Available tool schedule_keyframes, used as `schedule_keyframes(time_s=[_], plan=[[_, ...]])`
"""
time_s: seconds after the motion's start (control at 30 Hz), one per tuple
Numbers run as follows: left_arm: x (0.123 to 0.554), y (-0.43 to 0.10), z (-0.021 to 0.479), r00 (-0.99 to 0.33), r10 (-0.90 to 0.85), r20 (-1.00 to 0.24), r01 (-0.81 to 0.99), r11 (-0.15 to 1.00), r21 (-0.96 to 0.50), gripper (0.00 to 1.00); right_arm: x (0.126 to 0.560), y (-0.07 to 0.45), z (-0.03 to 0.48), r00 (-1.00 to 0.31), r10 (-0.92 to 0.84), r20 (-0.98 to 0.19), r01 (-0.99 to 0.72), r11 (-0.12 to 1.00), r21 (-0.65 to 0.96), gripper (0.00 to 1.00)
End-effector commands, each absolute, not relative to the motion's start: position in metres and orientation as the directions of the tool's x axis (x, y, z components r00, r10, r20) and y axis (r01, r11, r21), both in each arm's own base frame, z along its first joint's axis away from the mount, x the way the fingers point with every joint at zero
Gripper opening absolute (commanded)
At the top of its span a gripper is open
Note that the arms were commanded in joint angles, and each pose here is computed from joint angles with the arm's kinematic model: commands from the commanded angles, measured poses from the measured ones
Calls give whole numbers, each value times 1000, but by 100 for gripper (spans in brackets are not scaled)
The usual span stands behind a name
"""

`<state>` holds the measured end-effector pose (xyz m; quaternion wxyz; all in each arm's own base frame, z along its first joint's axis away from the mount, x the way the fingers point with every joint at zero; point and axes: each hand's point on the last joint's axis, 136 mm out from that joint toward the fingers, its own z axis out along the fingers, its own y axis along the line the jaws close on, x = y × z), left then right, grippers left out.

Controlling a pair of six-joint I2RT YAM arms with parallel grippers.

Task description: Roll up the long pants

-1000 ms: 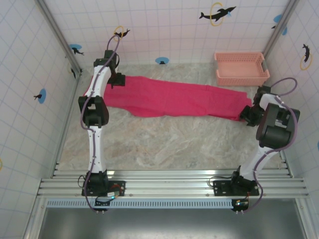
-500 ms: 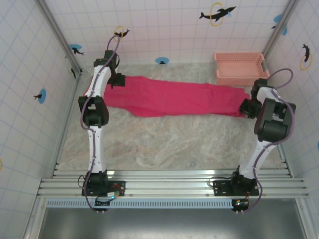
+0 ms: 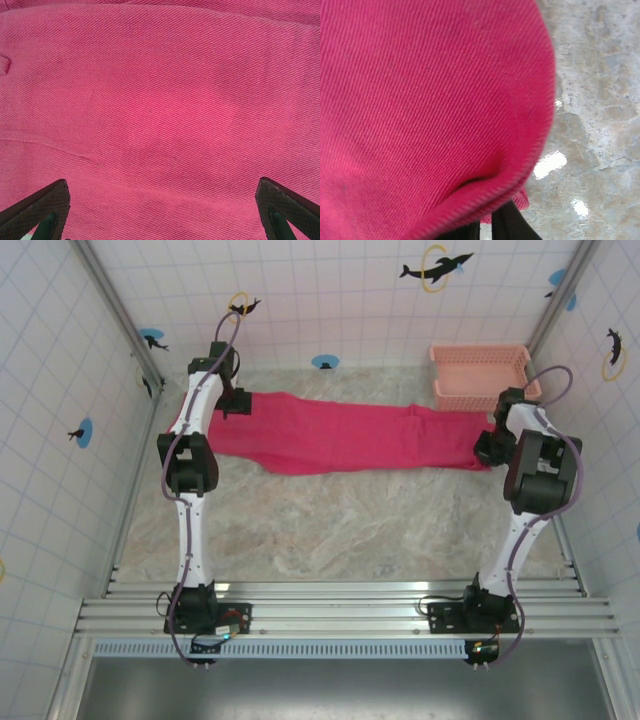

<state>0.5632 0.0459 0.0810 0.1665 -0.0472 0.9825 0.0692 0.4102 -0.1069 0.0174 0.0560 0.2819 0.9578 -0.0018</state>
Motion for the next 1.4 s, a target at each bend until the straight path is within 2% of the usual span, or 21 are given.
schedule_keyframes(time_s=[0.0,0.13,0.57,0.9,0.93,1.0,1.07,1.17,1.3,1.37], plan=[[558,41,76,-952,-54,-303,-93,989,119,97,396,-103,-15,-831,556,-24,556,831,-7,5],[557,41,73,-954,-54,-295,-92,989,117,97,388,-107,-16,-817,577,-2,577,816,-9,0],[558,41,62,-956,-84,-280,-119,987,109,97,355,-163,29,-796,605,10,602,793,-91,0],[551,44,56,-967,-77,-245,-114,984,139,97,360,-186,48,-840,541,24,536,837,-115,0],[550,47,56,-967,-81,-244,-118,983,143,97,362,-183,49,-839,544,25,540,837,-91,3],[551,46,57,-965,-82,-248,-120,983,141,97,367,-170,52,-825,565,22,565,825,-8,39],[551,45,57,-964,-89,-249,-126,983,135,98,371,-157,52,-805,593,20,593,801,86,54],[553,44,56,-962,-102,-254,-136,983,122,98,371,-141,44,-776,628,54,626,757,187,59],[554,42,57,-959,-115,-259,-146,984,106,97,370,-130,29,-775,624,97,629,749,207,60],[553,42,57,-959,-117,-259,-148,984,104,97,371,-130,28,-765,639,82,640,739,211,60]])
